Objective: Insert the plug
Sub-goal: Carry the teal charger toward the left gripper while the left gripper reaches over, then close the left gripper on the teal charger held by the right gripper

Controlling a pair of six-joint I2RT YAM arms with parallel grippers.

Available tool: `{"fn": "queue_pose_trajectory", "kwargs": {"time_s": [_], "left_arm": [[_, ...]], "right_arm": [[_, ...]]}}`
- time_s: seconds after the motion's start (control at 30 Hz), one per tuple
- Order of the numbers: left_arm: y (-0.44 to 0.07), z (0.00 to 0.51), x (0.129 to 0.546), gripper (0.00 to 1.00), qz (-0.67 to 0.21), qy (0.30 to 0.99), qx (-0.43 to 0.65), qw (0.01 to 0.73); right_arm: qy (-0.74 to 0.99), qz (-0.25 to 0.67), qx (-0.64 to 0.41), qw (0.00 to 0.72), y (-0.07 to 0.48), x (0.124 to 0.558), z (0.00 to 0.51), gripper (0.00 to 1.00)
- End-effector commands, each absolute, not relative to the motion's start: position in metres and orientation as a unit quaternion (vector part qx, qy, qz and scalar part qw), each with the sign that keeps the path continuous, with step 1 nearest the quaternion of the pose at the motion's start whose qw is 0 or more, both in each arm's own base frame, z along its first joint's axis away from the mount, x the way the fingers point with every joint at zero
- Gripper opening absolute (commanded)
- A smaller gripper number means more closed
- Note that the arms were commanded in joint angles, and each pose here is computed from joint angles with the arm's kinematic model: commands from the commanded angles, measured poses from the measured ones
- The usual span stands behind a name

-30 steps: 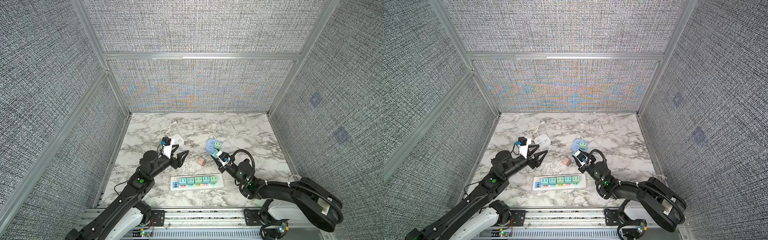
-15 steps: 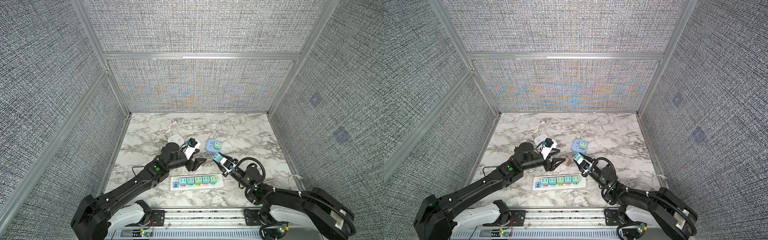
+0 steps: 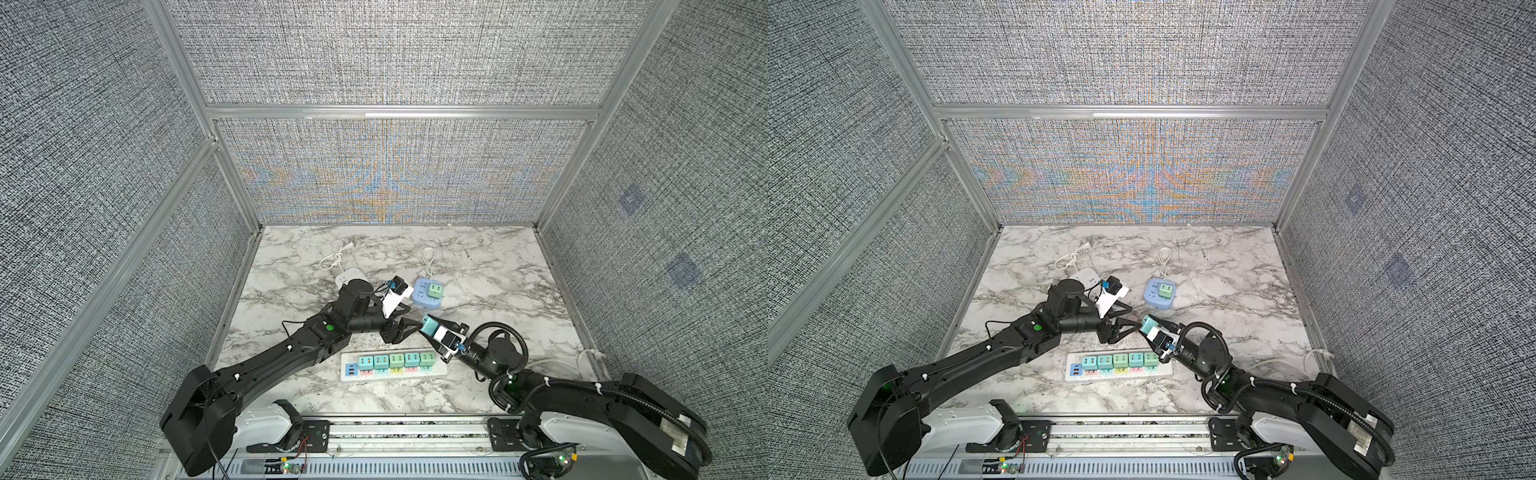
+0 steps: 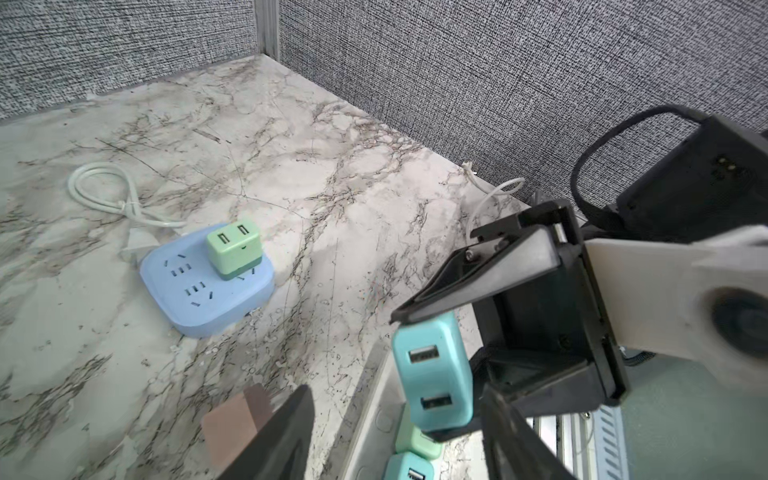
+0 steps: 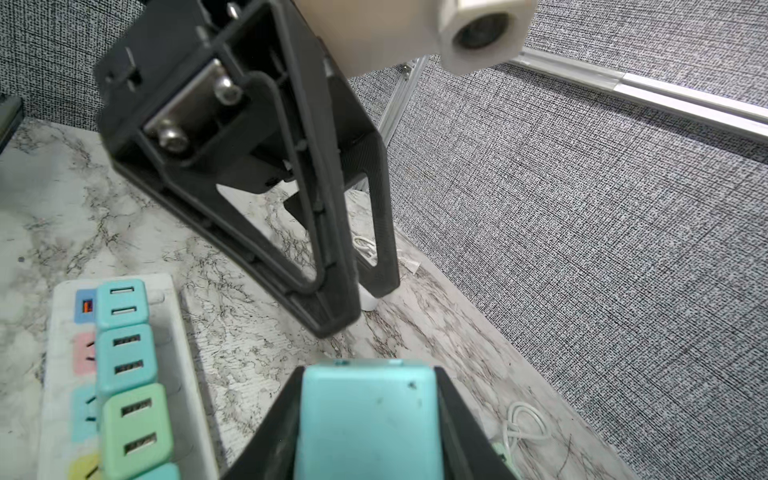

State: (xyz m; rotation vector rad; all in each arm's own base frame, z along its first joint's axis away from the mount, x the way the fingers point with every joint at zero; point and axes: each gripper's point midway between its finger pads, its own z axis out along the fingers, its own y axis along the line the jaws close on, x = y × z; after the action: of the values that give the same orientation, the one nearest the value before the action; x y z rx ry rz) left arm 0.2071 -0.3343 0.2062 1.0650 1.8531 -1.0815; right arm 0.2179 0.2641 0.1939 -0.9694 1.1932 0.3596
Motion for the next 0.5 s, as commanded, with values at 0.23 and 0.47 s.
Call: {"fn": "queue_pose_trajectory", "kwargs": {"time_s": [0.23, 0.47], "left_arm": [[-0.352, 0.188, 0.201, 0.56, -0.437, 0.73, 0.426, 0.309], [-0.36, 0.184, 0.198, 0.48, -0.444, 0.726, 0.435, 0.294]], "right_arm": [[0.518, 0.147, -0.421, 0.73, 0.265, 0.221, 0.207, 0.0], [0.517, 0.148, -0.422, 0.73, 0.267, 0.22, 0.207, 0.0]]}}
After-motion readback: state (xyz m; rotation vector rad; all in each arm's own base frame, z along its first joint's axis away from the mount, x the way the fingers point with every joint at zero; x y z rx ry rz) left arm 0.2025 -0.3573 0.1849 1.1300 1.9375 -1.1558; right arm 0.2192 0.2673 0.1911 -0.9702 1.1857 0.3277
